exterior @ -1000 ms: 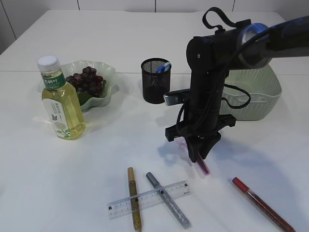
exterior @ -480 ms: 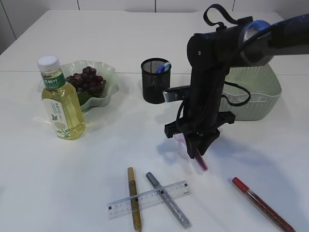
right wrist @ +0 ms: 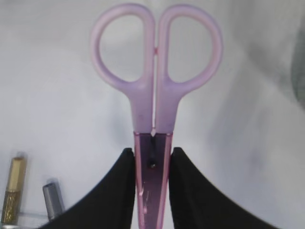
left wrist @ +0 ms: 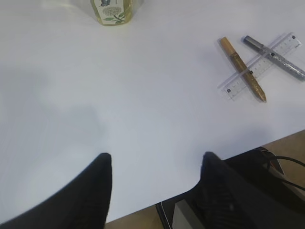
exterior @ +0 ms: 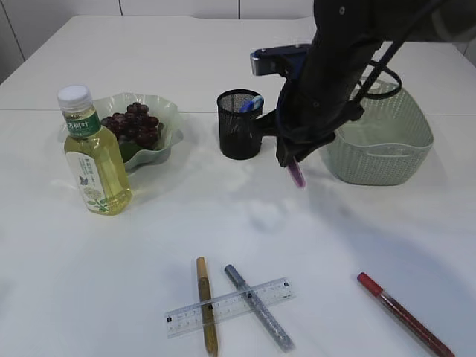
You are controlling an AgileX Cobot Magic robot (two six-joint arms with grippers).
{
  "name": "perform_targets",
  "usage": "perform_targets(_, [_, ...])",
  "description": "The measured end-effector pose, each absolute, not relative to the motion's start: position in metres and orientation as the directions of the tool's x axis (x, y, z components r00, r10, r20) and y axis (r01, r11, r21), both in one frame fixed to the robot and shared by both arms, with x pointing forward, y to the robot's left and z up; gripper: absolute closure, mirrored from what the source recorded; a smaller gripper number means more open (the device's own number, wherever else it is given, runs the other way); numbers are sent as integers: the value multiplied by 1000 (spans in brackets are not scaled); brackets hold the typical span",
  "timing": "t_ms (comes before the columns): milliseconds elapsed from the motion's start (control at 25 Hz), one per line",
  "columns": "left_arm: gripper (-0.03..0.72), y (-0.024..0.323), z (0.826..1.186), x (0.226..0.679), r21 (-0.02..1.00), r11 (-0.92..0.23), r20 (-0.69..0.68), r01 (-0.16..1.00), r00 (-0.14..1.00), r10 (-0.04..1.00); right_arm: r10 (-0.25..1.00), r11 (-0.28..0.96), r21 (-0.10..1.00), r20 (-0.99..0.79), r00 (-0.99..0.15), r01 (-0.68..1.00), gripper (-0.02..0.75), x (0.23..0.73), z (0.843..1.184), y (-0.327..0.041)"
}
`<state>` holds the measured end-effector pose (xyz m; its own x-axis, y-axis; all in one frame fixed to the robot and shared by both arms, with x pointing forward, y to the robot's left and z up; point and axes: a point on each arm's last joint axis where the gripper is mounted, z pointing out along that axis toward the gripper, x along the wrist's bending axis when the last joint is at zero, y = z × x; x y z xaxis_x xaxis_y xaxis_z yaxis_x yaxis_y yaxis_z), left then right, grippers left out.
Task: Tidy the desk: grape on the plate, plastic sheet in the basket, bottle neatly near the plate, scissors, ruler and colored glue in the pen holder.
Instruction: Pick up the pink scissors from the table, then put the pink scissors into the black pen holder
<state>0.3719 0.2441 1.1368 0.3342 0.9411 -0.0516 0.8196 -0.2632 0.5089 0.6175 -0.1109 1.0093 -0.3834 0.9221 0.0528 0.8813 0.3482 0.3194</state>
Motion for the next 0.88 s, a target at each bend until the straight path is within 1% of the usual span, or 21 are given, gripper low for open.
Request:
perform_targets(160, [256, 243, 1137, 374, 522, -260, -53, 812, 335, 941, 918, 350, 425, 22, -395, 835, 540, 623, 1022, -111])
perform_targets(480, [256, 242, 1140, 378, 574, -246, -56, 781, 337, 940, 913, 327, 595, 1, -407, 734, 540, 637, 1032, -106])
perform_targets(720, [256, 239, 1146, 385, 653, -220, -62, 725, 341, 938, 906, 293, 750, -18, -423, 593, 540, 650, 1045, -101])
perform_targets(880, [256, 238, 1149, 388, 687, -208, -64, 696, 343, 937, 901, 270, 831, -39, -433, 487, 540, 657, 1054, -97])
